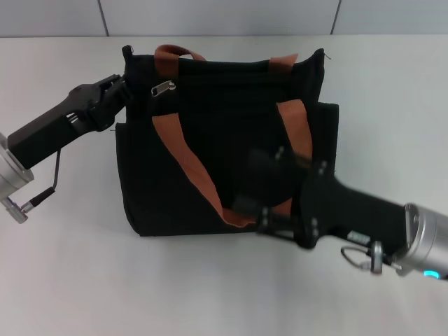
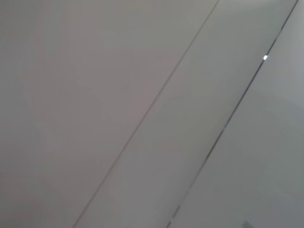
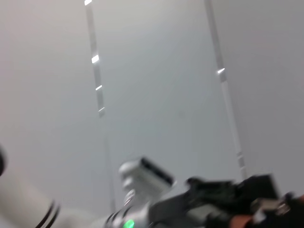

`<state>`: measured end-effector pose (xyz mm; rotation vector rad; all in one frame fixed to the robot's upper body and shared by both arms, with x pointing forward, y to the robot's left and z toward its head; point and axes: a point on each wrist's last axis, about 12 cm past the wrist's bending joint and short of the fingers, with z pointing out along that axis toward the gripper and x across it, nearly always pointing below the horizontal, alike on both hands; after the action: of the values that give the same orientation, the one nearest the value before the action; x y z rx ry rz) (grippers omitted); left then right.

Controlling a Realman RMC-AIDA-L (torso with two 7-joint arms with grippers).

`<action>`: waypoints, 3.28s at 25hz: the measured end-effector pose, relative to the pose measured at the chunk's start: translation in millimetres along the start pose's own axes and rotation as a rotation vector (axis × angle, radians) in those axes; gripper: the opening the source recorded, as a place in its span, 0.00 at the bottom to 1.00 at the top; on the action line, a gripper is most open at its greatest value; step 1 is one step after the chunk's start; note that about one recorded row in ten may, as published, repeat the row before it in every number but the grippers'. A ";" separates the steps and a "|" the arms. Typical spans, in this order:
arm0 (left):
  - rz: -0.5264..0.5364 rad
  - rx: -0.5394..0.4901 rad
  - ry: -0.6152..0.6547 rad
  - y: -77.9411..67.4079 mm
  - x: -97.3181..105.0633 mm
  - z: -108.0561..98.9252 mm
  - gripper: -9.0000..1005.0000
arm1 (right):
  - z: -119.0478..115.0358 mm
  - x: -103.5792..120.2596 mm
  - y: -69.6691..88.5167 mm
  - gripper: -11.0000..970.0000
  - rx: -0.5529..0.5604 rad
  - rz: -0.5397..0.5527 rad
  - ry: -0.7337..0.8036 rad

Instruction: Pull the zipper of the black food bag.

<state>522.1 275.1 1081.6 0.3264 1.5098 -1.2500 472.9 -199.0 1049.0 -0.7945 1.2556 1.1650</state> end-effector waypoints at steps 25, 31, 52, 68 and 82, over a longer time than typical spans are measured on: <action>-0.099 0.021 -0.034 -4.1 -1.1 -6.4 0.04 | 51.9 -8.6 -16.3 0.76 0.330 -0.787 -0.062; -0.100 0.003 -0.034 -1.9 -1.1 -6.6 0.04 | 63.3 -4.9 -11.3 0.75 0.363 -0.816 -0.029; -0.078 0.021 -0.014 -0.5 -4.2 8.2 0.05 | 50.4 -40.7 -42.3 0.76 -0.073 0.631 -0.015; -0.050 0.056 0.006 -1.6 -8.0 20.5 0.06 | 62.7 -35.4 -51.2 0.75 -0.004 0.846 0.016; -0.049 0.109 0.003 -7.0 -9.6 23.8 0.06 | 76.6 -32.3 -52.0 0.75 0.009 0.864 0.038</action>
<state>533.4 256.6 1097.0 0.3652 1.4628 -1.3745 547.4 -148.1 1087.6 -0.2384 1.6992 1.8195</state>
